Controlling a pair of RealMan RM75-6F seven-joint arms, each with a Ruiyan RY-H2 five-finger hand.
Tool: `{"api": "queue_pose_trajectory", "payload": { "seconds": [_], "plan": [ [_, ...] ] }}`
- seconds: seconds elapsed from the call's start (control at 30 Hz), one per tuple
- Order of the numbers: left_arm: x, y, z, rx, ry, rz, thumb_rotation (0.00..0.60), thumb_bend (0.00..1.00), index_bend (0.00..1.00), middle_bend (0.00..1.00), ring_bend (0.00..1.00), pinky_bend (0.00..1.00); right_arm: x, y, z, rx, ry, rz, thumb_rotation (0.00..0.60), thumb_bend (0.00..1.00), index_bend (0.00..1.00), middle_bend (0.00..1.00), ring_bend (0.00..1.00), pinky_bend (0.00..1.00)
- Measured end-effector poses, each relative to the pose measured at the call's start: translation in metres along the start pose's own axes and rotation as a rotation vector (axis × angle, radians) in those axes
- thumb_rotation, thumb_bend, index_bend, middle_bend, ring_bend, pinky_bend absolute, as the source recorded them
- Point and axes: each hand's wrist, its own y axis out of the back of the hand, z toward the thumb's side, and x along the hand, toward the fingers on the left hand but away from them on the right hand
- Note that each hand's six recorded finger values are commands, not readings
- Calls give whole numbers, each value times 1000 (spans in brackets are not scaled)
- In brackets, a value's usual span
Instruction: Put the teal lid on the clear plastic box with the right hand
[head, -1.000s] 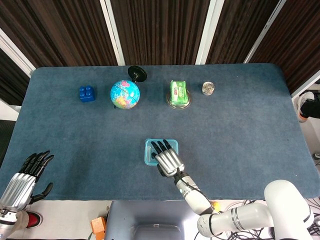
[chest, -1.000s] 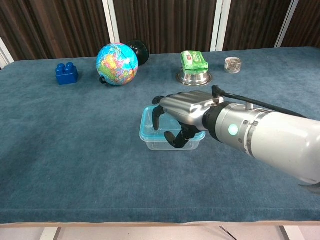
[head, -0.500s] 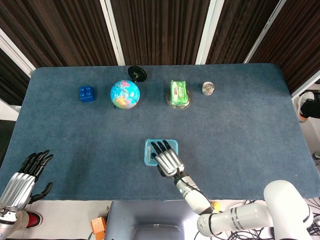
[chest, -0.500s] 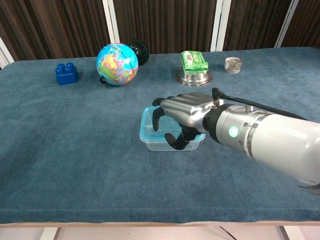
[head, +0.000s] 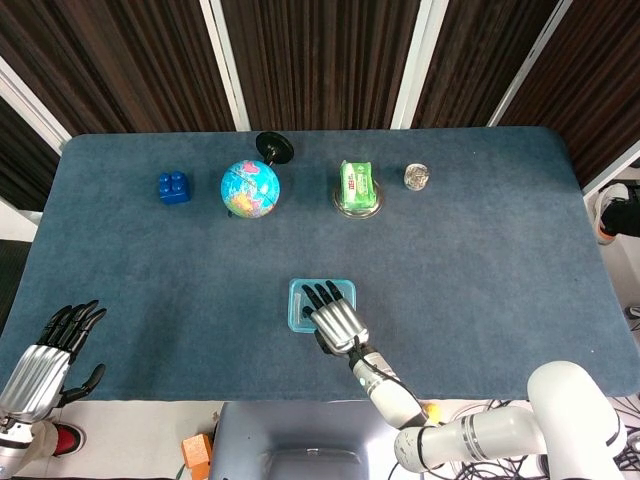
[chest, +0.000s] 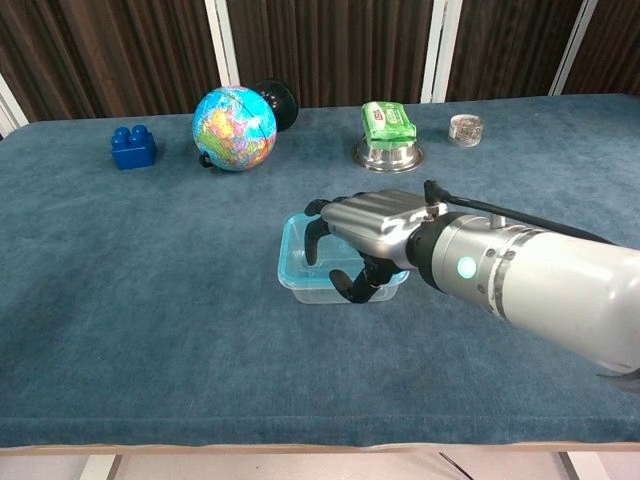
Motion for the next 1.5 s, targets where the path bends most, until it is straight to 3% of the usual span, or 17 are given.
{"api": "queue_pose_trajectory", "payload": {
  "seconds": [0.53,0.73,0.83,1.0,1.1,1.5],
  "plan": [
    [0,0,0,0,1,1,600,392,0,0,0,0,-2,-2,-4,3,-7,1,600,553,358,0,0,0],
    [0,1,-1,0,1,6,600,391,0,1,0,0,5,20,-7,-15,4,-89,600,546,239,0,0,0],
    [-1,1,0,-1,-1,8,600,392,0,1,0,0,15,33,-16,-14,0,-147,600,458,158,0,0,0],
    [-3,2,1,0,-4,11,600,390,0,1,0,0,49,50,-54,-16,-37,-227,600,343,83,0,0,0],
    [-3,2,2,3,-5,12,600,391,0,1,0,0,82,48,-88,-15,-76,-264,600,297,40,0,0,0],
    [-3,-5,8,36,-10,9,600,392,0,0,0,0,251,-17,-230,-130,-376,-369,600,259,0,0,0,0]
  ]
}}
